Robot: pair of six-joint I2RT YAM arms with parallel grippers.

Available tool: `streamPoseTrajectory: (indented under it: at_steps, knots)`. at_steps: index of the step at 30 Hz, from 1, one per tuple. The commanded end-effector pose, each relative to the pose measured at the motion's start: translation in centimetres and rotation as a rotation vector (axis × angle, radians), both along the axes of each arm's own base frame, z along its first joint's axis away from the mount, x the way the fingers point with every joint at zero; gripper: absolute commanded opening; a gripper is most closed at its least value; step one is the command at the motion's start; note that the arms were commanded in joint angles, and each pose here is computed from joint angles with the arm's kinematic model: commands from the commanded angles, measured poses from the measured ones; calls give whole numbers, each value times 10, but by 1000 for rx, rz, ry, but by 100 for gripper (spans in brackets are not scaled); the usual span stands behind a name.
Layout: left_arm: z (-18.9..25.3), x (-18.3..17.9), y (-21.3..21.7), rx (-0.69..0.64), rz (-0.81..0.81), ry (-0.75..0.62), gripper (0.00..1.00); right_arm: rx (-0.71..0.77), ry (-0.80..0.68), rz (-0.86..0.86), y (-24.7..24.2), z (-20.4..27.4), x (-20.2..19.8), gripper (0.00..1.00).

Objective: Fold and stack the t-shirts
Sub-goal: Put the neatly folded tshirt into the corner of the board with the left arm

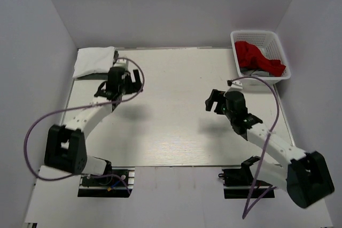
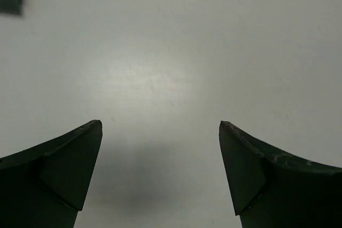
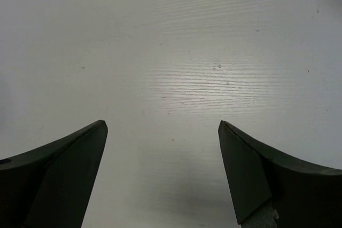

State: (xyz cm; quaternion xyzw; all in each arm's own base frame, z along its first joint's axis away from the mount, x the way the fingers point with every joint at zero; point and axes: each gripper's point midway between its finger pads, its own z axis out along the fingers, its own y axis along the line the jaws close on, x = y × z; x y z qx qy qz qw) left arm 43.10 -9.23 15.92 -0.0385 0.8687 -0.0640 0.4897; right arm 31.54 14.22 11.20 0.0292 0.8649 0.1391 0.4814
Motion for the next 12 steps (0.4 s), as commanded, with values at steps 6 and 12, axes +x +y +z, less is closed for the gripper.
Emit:
streamPoseTrajectory:
  at_steps: [6,12]
  knots:
    - [-7,-99,-36,-234,-73,-19,100,189,-119,58,3,29,-40,90]
    - [16,-118,-30,-246,-83,-132,100,205,-155,100,6,29,-46,90]
